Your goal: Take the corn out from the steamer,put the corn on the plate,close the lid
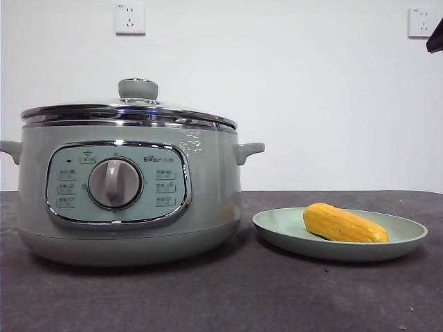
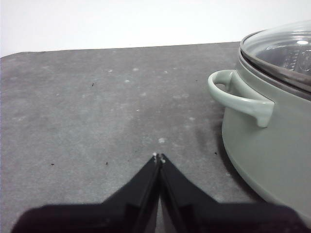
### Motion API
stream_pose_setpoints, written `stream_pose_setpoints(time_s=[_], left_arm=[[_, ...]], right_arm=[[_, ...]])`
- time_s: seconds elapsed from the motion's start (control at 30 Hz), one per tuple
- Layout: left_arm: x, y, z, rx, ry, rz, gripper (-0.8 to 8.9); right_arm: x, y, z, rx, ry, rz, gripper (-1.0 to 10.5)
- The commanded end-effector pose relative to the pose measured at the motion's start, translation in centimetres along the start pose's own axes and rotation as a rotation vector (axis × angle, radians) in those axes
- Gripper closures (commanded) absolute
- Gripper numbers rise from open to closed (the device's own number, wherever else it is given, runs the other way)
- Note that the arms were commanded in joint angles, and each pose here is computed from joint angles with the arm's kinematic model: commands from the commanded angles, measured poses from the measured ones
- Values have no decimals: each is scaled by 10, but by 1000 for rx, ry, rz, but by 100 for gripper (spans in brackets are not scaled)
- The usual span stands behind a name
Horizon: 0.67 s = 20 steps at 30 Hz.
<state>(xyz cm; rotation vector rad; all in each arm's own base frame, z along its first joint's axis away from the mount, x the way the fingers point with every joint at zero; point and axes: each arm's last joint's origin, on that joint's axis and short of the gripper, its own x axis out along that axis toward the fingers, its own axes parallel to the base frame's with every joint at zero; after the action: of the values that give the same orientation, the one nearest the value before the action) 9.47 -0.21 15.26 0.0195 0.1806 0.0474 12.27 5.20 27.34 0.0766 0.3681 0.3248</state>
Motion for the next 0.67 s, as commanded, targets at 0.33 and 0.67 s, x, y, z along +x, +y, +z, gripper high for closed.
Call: stream_pose_setpoints(time_s=[0.33, 0.67], left_arm=[[1, 0, -4, -9, 11, 3, 816], [1, 0, -4, -9, 11, 1, 816]], right_arm=[[-10, -15, -18, -215, -102, -129, 945], [-13, -43, -77, -170, -256, -209, 945]])
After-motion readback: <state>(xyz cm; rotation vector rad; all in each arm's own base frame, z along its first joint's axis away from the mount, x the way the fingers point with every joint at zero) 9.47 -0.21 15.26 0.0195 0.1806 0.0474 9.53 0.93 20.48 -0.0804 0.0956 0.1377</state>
